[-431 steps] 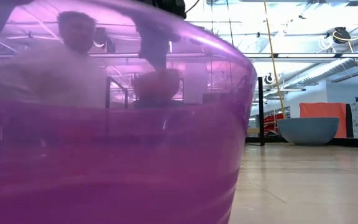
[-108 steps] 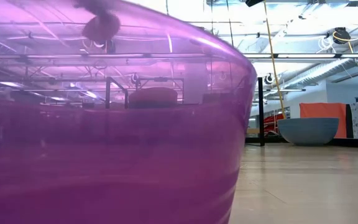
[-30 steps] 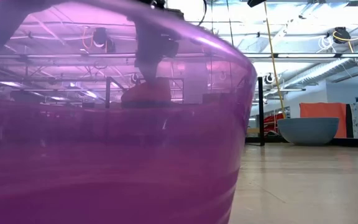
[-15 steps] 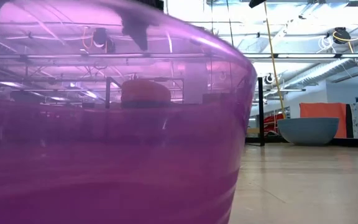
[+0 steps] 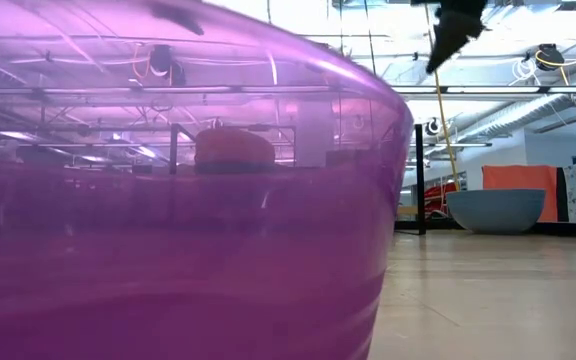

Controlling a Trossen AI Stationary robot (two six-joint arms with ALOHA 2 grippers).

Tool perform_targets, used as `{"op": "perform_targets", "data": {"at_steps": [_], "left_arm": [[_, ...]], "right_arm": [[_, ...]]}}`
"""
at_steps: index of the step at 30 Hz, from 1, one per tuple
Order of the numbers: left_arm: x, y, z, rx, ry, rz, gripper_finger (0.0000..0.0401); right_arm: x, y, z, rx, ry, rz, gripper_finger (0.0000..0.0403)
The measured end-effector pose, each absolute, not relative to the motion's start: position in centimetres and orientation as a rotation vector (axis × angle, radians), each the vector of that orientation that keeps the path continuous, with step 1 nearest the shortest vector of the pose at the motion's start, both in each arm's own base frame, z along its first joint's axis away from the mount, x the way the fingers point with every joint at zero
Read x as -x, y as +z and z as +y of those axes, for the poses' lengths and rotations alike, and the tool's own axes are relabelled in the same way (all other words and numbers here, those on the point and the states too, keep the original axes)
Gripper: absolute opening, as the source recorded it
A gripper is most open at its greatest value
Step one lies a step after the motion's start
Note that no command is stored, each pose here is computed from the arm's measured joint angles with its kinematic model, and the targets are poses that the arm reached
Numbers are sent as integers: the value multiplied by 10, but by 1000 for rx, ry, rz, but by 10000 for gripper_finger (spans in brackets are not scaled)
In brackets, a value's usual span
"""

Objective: Place and stack bowls onto a shelf
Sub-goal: Stack the blue bowl on top of the orange bowl on the shelf

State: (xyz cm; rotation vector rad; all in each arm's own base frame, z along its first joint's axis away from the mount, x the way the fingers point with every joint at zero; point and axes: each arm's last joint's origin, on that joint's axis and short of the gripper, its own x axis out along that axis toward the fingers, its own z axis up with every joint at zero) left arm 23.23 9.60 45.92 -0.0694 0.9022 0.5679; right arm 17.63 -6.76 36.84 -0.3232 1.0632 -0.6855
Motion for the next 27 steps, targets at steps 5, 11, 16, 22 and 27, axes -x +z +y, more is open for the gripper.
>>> {"op": "perform_targets", "data": {"at_steps": [5, 11, 16, 22, 27], "left_arm": [[-217, 469, 90, 95, 585, 849, 51], [-214, 471, 89, 103, 590, 837, 51], [-215, 470, 90, 90, 583, 845, 51], [-216, 470, 90, 98, 587, 843, 51], [-216, 470, 90, 109, 593, 840, 51]], "right_arm": [[-172, 338, -72, 110, -816, 1112, 93], [-157, 320, -83, -88, -825, 1144, 93], [-143, 318, -92, -241, -729, 1108, 93], [-125, 307, -99, -344, -645, 1114, 93], [-113, 277, -102, -415, -558, 1225, 93]]}}
